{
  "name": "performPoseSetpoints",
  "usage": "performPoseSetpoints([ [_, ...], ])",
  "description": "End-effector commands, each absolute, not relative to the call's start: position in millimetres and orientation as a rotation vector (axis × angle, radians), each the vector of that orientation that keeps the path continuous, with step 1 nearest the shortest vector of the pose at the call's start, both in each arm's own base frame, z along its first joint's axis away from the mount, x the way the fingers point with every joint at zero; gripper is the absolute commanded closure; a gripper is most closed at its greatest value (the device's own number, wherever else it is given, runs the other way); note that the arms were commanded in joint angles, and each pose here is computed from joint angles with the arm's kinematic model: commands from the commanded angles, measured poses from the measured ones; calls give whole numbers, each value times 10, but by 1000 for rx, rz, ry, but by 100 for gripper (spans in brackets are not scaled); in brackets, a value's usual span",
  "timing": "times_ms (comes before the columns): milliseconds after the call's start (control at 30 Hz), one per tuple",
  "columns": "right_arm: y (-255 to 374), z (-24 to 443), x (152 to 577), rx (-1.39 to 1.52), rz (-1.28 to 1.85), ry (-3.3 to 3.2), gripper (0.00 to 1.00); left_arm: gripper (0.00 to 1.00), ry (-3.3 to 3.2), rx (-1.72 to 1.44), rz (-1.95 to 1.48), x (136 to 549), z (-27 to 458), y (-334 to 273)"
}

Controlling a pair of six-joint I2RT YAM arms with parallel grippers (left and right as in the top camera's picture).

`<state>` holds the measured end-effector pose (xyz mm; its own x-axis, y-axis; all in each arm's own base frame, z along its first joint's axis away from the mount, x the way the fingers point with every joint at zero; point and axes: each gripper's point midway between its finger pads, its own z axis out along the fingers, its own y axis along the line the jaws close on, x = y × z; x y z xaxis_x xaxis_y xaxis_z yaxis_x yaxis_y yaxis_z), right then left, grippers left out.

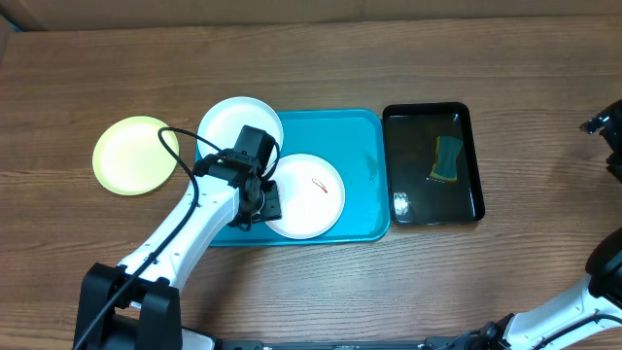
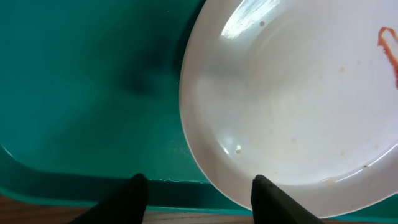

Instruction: Clean dirty plates on tray and stack at the side

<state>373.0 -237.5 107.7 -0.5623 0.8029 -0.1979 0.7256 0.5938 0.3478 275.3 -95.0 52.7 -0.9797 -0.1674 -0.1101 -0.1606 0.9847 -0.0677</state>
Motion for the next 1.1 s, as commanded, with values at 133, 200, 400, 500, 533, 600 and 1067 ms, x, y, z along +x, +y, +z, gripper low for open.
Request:
performPoseSetpoints([
  [133, -2399, 1201, 3771, 1221, 317, 2460, 0, 38, 3055, -281, -89, 2641, 420, -962],
  [200, -2400, 1201, 3770, 1221, 317, 2460, 0, 39, 3053, -300, -84, 2624, 378, -949],
  [400, -2399, 1201, 3771, 1221, 317, 2460, 0, 48, 3029, -338, -100, 2593, 191, -940],
  [500, -2400, 1201, 3770, 1221, 317, 2460, 0, 49, 3010, -346, -113, 2603, 129, -945],
  [533, -2399, 1201, 3771, 1221, 317, 2460, 0, 51, 3006, -345, -115, 2607, 119, -945],
  [600, -2399, 1201, 3771, 1221, 317, 2460, 0, 53, 2999, -344, -121, 2617, 104, -949],
  [1067, -2400, 1201, 3770, 1221, 317, 2460, 0, 73, 2947, -253, -179, 2706, 111, -1150],
])
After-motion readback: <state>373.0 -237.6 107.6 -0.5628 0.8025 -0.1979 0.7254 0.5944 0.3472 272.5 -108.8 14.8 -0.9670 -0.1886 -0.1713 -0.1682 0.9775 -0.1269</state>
